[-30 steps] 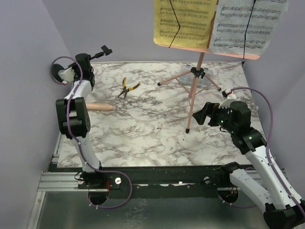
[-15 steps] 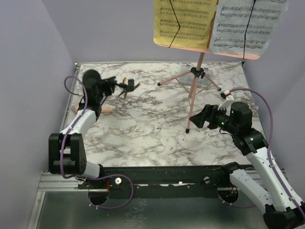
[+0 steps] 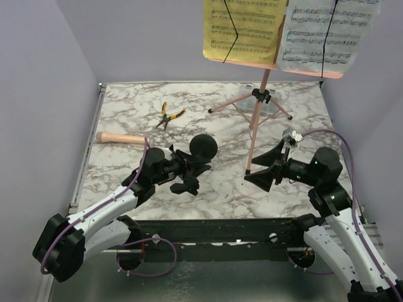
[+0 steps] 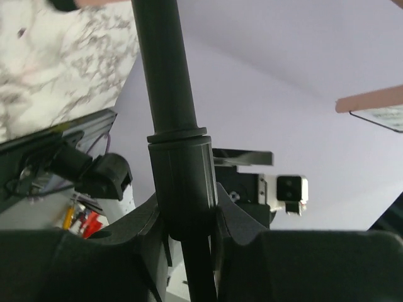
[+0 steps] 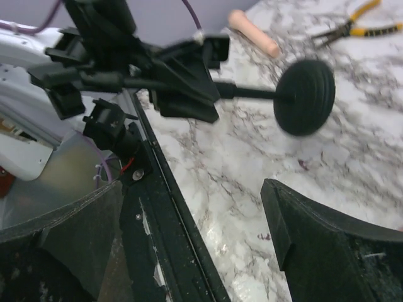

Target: Set up the instrument practice props

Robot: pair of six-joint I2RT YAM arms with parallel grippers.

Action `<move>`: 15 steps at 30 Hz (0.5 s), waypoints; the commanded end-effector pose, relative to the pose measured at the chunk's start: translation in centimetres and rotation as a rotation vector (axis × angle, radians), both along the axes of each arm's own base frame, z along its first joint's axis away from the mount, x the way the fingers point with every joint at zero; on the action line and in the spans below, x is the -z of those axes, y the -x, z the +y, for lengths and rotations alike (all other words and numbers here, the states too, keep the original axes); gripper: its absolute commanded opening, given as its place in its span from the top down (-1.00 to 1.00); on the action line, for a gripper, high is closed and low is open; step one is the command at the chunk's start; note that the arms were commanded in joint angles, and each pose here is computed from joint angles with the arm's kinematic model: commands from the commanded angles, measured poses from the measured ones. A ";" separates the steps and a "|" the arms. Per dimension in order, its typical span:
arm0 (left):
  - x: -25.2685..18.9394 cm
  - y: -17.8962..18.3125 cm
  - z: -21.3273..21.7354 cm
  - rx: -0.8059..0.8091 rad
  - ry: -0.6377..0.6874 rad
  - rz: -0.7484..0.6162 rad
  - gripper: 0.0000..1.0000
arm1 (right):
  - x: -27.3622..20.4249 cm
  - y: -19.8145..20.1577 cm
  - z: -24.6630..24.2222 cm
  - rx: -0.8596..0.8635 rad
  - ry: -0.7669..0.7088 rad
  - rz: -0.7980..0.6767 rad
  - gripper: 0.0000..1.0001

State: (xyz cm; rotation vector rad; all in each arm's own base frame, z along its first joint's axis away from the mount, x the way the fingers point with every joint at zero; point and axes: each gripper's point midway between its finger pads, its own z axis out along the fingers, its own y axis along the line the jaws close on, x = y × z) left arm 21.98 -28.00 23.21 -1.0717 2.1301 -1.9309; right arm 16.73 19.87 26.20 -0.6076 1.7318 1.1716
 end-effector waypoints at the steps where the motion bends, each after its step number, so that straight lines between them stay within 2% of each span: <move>1: -0.9 1.2 0.2 -0.123 0.178 0.188 1.00 | -2.5 1.3 1.0 -0.132 -0.047 -0.188 -0.97; 5: -1.1 1.0 0.0 -0.131 0.206 0.243 1.00 | -2.5 0.1 2.2 -0.141 -0.004 -0.239 -0.96; 9: 0.1 1.0 -0.8 -0.109 0.192 0.314 1.00 | -1.8 0.1 5.6 -0.204 0.034 -0.312 -0.95; 15: 1.6 1.0 -1.7 -0.094 0.164 0.370 1.00 | -1.1 0.8 11.2 -0.216 0.084 -0.582 -0.94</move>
